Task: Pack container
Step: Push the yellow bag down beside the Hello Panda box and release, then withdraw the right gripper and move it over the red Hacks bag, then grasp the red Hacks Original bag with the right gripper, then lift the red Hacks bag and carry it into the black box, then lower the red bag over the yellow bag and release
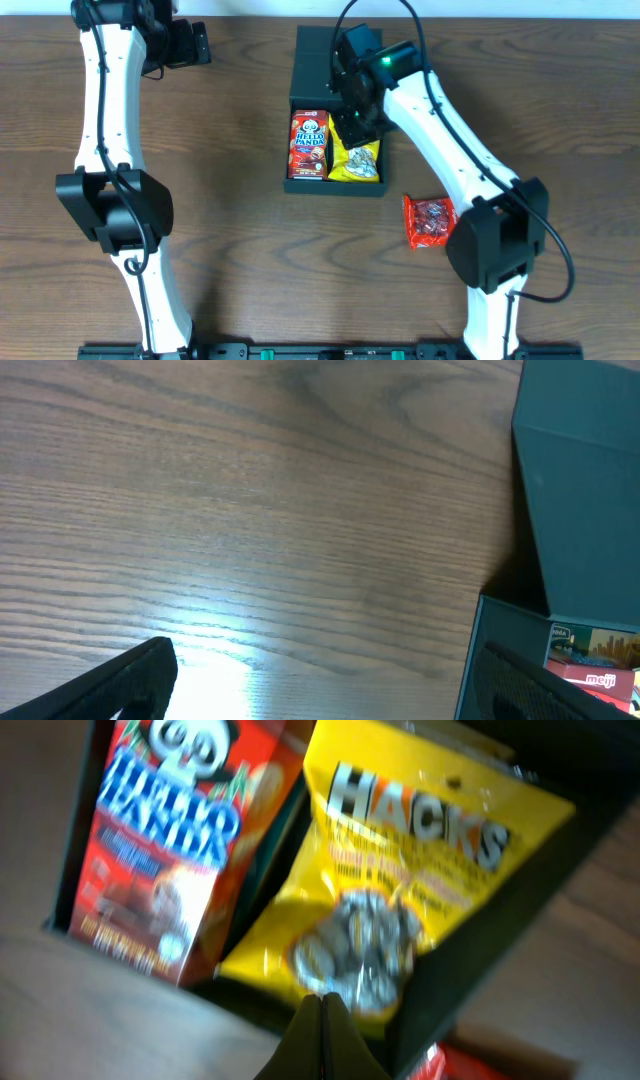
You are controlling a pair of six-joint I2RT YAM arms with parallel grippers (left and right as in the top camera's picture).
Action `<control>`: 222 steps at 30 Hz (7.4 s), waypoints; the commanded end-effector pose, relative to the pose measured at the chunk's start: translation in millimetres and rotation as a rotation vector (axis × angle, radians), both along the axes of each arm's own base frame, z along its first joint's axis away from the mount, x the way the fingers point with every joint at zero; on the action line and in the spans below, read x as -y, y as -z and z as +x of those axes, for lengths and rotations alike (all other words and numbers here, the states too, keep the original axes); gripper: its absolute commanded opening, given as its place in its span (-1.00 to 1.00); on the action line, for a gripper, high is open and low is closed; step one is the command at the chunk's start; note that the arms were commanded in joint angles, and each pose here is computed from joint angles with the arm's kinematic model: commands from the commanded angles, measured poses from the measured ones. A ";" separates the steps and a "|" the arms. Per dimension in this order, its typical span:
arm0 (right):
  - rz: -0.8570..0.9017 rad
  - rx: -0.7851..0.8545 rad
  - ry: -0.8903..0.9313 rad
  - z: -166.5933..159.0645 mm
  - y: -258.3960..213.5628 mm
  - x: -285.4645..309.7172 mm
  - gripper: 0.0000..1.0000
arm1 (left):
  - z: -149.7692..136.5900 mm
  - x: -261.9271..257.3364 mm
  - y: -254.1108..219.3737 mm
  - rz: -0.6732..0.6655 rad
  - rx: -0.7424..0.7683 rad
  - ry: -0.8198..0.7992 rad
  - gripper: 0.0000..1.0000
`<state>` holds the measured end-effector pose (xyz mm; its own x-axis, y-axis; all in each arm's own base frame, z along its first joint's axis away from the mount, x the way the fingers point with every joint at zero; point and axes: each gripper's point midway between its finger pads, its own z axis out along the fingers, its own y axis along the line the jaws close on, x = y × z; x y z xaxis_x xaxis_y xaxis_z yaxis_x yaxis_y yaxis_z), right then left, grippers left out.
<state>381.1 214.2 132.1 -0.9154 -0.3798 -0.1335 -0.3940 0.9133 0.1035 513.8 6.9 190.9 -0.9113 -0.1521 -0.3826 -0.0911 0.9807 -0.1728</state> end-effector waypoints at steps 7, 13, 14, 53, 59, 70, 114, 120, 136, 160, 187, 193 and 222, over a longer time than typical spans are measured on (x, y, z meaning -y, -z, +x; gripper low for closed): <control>-0.043 -0.078 -0.041 -17.3 43.9 10.9 -0.97 | -1.4 -1.7 7.2 0.001 -0.021 -0.005 0.91; -0.056 -0.125 -0.044 -31.0 71.8 15.3 -0.97 | 0.7 -1.8 6.3 0.002 -0.012 -0.004 0.91; -0.052 -0.132 -0.044 -33.3 76.2 15.1 -0.97 | 1.2 -1.8 6.2 0.002 -0.010 -0.005 0.91; -0.066 -0.205 0.683 -59.4 16.3 120.7 -0.97 | 10.9 -2.5 1.8 0.005 0.034 -0.003 0.91; -0.153 -0.331 0.773 -97.8 54.5 131.3 -0.97 | 10.7 -2.5 1.9 0.009 0.034 0.003 0.91; -0.280 -0.464 1.041 -145.3 87.1 149.6 0.37 | 10.6 -2.5 1.9 0.016 0.036 0.021 0.91; -0.329 0.067 0.539 -25.2 82.7 211.2 0.02 | 12.5 -1.9 0.9 0.014 0.045 0.024 0.91; -0.243 -0.008 0.872 -33.4 64.2 204.9 0.11 | 13.3 -2.0 0.6 0.015 0.048 0.024 0.91; -0.122 -0.224 1.318 -45.6 104.2 211.6 0.61 | 13.3 -2.0 0.5 0.015 0.049 0.024 0.91; -0.089 -0.101 1.440 -10.3 125.1 228.0 -0.97 | 15.1 -2.1 -0.3 0.016 0.057 0.024 0.91; 0.127 0.172 -0.043 43.6 -40.8 48.8 -0.98 | 18.3 -2.4 -2.0 0.017 0.072 0.023 0.91; 0.079 0.079 -0.194 7.2 -17.6 21.0 -0.97 | 19.0 -2.4 -2.3 0.017 0.075 0.023 0.91; 0.067 0.070 -0.058 11.2 -1.9 17.9 -0.43 | 12.9 -2.0 0.7 0.013 0.046 0.020 0.91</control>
<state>379.0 196.2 121.5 -0.8710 -0.4554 -0.1840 -0.4817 0.8654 0.1382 528.3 7.7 197.7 -0.8850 -0.1395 -0.4443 -0.0697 0.9830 -0.1698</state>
